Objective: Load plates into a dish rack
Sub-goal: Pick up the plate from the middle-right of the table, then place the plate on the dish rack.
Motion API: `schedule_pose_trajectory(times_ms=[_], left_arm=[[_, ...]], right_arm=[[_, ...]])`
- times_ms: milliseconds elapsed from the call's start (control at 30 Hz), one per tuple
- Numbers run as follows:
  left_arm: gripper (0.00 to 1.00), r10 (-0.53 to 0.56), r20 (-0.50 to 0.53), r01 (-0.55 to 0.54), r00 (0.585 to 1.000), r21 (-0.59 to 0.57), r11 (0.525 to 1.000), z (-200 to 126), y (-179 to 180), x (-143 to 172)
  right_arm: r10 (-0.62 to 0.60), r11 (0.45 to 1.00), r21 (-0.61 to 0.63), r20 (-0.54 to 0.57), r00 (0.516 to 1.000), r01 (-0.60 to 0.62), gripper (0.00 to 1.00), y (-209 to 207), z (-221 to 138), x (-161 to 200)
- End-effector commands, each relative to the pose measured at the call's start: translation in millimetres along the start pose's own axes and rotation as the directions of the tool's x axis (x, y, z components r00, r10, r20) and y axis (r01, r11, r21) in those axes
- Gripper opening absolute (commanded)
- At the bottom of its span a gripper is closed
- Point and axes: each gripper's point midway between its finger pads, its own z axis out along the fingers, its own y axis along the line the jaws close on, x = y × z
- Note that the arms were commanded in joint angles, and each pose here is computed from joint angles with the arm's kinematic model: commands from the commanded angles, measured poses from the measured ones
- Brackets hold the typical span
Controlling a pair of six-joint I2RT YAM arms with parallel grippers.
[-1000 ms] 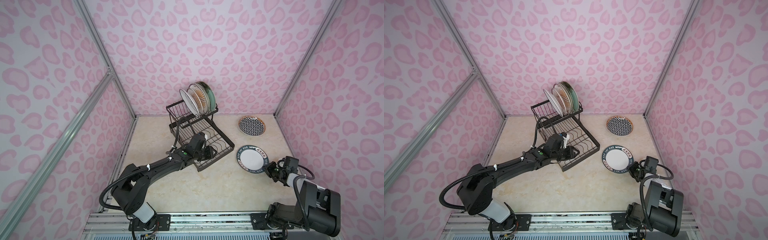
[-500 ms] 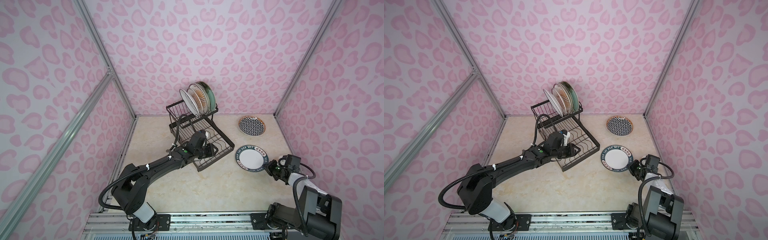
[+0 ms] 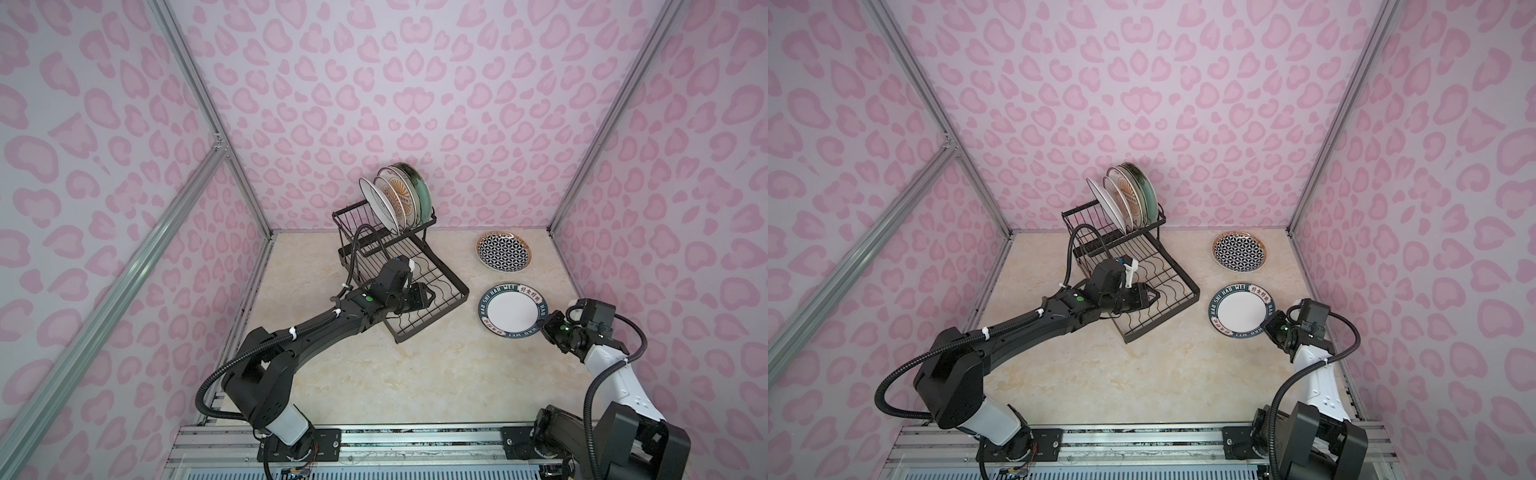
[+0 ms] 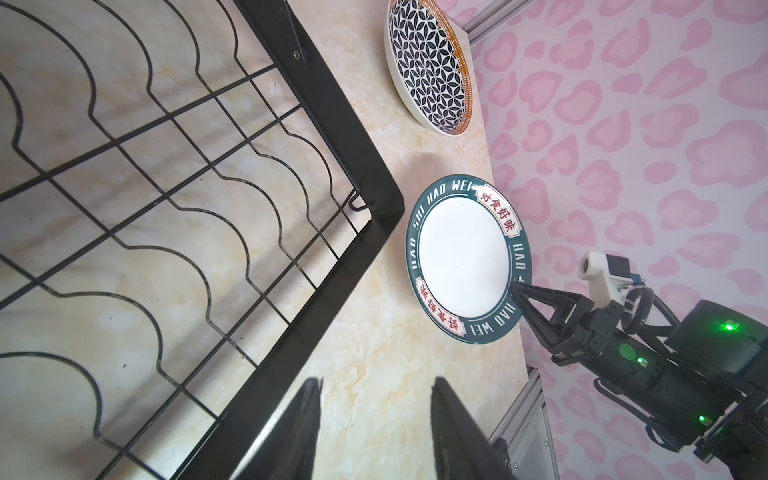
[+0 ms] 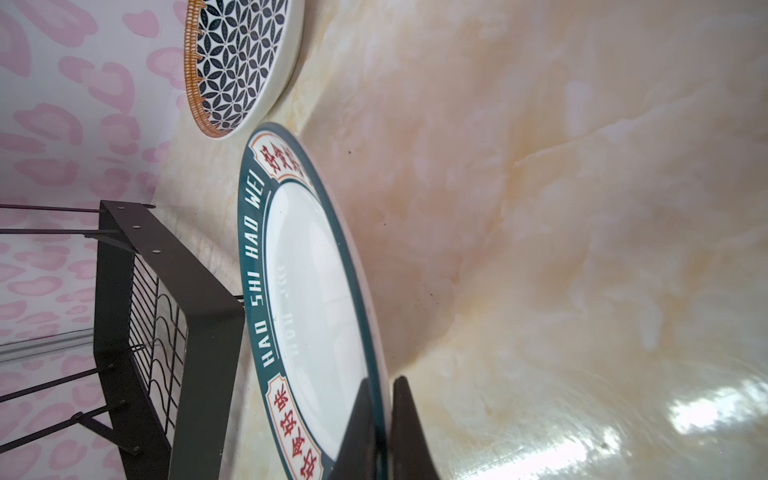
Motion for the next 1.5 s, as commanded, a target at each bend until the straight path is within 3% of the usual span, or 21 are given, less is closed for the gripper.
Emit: schedule_pose_trajectory(times_ms=[0, 233, 600, 1033, 1467], left_arm=[[0.47, 0.010, 0.022, -0.011, 1.000, 0.045, 0.999, -8.7, -9.1, -7.8], [0.48, -0.002, 0.060, -0.001, 0.998, 0.055, 0.999, -28.5, -1.4, -20.8], [0.49, -0.032, 0.104, 0.023, 0.994, 0.080, 0.996, -55.0, 17.0, -29.2], [0.49, -0.056, 0.138, 0.041, 0.989, 0.110, 0.993, -74.3, 24.2, -36.3], [0.49, -0.064, 0.143, 0.047, 0.988, 0.121, 0.992, -76.9, 24.8, -37.7]], right_arm=[[-0.038, 0.998, -0.040, 0.005, 0.999, 0.038, 0.00, 12.2, -6.1, -3.8], [-0.095, 0.986, -0.131, 0.041, 0.995, 0.099, 0.00, 43.7, -16.8, -17.6], [-0.215, 0.921, -0.324, 0.037, 0.976, 0.215, 0.00, 133.8, -16.5, 0.0], [-0.295, 0.813, -0.539, -0.052, 0.954, 0.221, 0.00, 221.9, -2.9, 62.9], [-0.352, 0.733, -0.652, -0.118, 0.929, 0.195, 0.00, 259.0, -7.7, 105.2]])
